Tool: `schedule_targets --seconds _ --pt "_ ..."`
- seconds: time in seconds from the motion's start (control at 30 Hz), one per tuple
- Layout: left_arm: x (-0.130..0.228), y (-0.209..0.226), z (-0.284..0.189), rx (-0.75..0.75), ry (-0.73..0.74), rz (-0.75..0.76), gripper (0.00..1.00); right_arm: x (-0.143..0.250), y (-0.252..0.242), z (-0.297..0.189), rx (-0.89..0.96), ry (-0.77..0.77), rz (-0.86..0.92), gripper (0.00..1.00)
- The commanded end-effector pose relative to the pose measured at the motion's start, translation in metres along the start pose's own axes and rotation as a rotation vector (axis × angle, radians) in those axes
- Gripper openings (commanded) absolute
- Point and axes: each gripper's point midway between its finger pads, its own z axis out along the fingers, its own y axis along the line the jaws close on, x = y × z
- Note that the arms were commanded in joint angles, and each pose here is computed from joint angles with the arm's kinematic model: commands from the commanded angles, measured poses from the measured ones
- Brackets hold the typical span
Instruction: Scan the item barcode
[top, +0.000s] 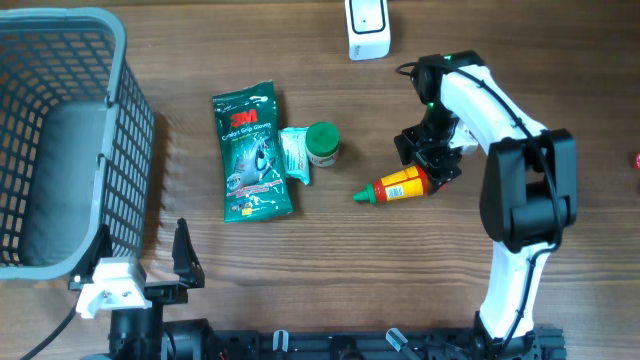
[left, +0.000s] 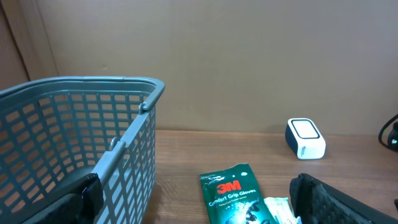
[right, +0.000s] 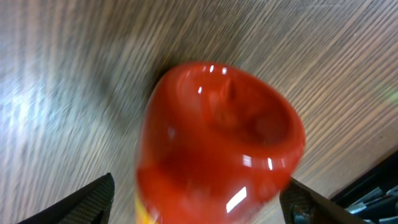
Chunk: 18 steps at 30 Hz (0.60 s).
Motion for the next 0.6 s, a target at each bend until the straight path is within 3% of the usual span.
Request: schedule_targets --seconds 0.0,0.1,0.4,0.57 --pt "-0.001 0.002 -0.001 -0.011 -0.008 -0.010 1.00 -0.010 0.001 0.021 0.075 -0.026 0.045 0.84" --pt "-0.001 0.002 -0.001 -0.011 -0.008 -0.010 1.00 -0.012 0.000 0.038 0.127 -0.011 0.060 0.81" --pt "-0.001 0.002 -0.001 -0.011 -0.008 -0.010 1.00 -0.020 -0.016 0.052 0.220 -0.048 0.060 0.57" --pt "-0.001 0.002 -0.001 -0.011 -0.008 -0.010 1.00 -0.004 -0.025 0.042 0.235 0.048 0.047 0.56"
